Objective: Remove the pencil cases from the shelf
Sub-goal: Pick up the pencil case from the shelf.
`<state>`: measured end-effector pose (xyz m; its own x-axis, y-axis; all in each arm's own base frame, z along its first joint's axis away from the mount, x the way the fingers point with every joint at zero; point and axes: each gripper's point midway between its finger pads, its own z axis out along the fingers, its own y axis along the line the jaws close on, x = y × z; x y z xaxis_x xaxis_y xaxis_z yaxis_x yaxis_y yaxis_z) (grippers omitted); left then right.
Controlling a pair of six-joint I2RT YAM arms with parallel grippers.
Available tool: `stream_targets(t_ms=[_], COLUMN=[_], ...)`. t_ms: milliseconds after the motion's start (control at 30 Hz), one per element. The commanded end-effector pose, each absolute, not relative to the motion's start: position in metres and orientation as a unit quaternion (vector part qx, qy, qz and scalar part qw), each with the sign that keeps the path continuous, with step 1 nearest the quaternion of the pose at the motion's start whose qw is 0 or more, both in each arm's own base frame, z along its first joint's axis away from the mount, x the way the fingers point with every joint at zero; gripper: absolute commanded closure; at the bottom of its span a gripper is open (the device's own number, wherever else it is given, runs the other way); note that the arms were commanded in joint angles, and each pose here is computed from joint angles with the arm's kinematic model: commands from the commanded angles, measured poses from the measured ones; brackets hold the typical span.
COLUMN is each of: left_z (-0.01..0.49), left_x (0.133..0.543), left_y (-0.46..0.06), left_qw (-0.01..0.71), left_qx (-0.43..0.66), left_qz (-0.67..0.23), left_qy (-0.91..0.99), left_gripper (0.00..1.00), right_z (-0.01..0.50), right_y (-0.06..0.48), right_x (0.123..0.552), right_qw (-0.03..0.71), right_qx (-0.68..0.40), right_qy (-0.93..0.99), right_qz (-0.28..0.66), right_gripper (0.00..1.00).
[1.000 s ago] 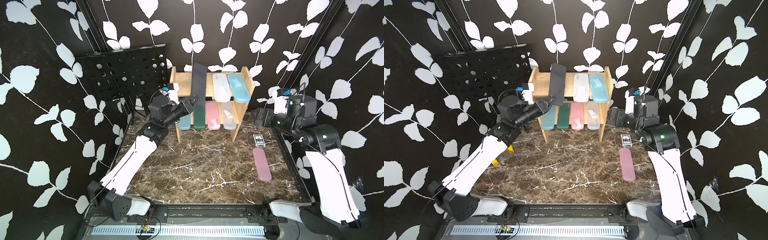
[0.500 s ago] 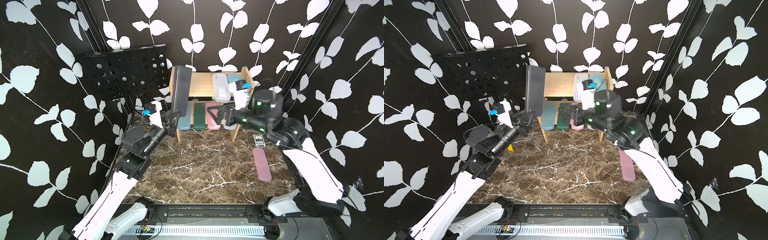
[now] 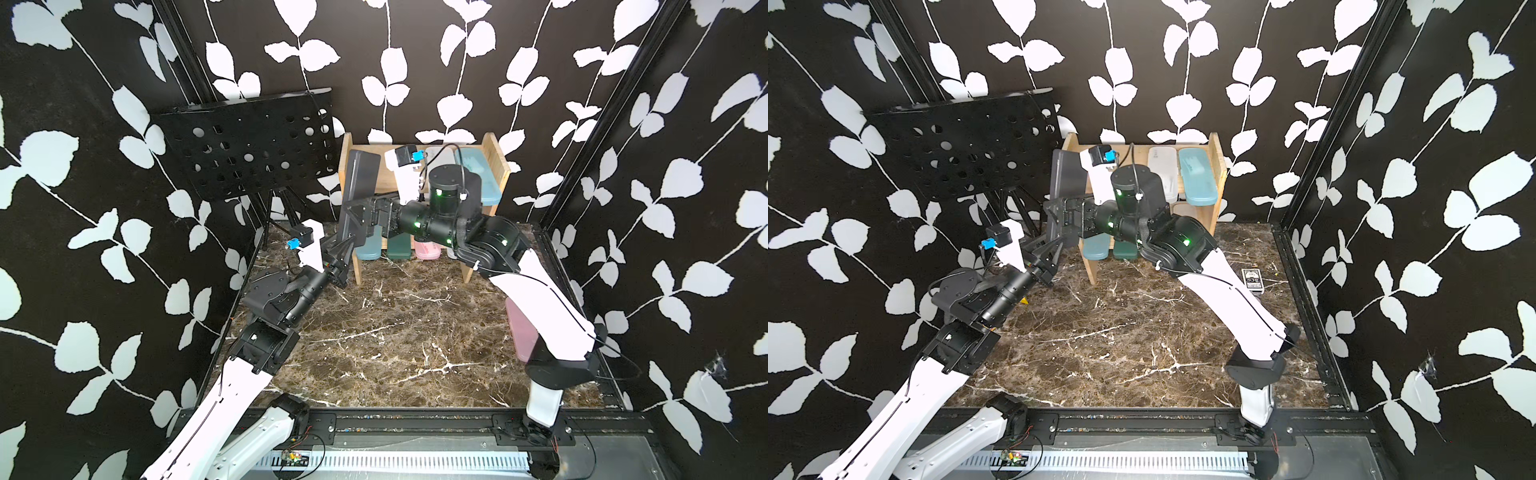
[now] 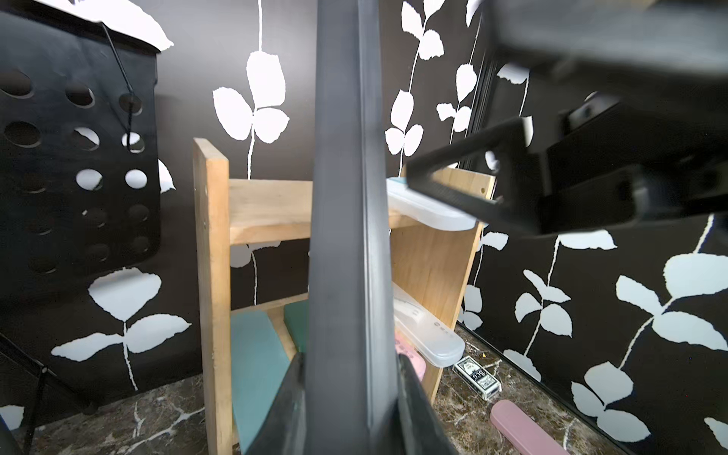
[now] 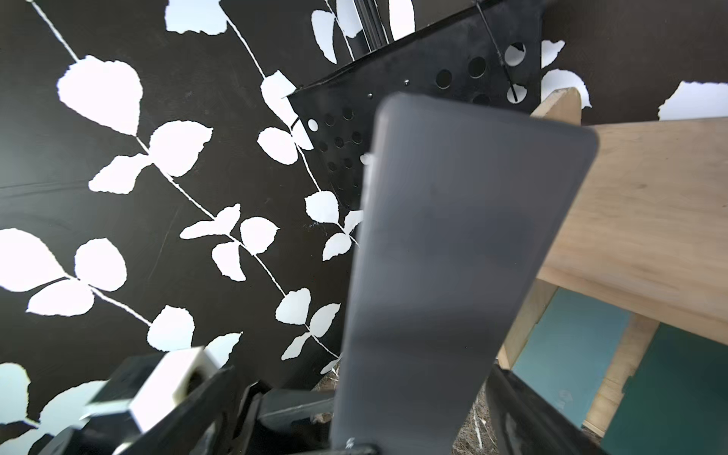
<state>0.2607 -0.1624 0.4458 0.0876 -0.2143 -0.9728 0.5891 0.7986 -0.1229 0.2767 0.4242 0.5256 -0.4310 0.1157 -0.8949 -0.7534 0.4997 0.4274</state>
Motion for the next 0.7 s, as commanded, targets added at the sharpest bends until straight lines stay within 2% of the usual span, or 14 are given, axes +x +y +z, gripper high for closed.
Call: stream_targets(t_ms=[0,667], left_z=[0.467,0.466], left_x=[0.249,0.238], left_y=[-0.154,-0.148], left_qw=[0.751,0.754], left_qx=[0.151,0.147], left_qz=[-0.274,-0.278], left_qy=[0.581,0.576], left_gripper=[1.0,1.0], right_z=[0.548,0.526], right_y=[0.421,0.457], right_x=[0.279,0.287], right_qw=[0.508,0.47], right_qx=[-0.193,-0.196], right_qy=[0.698,0.7], right_qz=[0.466,0.5], right_gripper=[0.0,0.03])
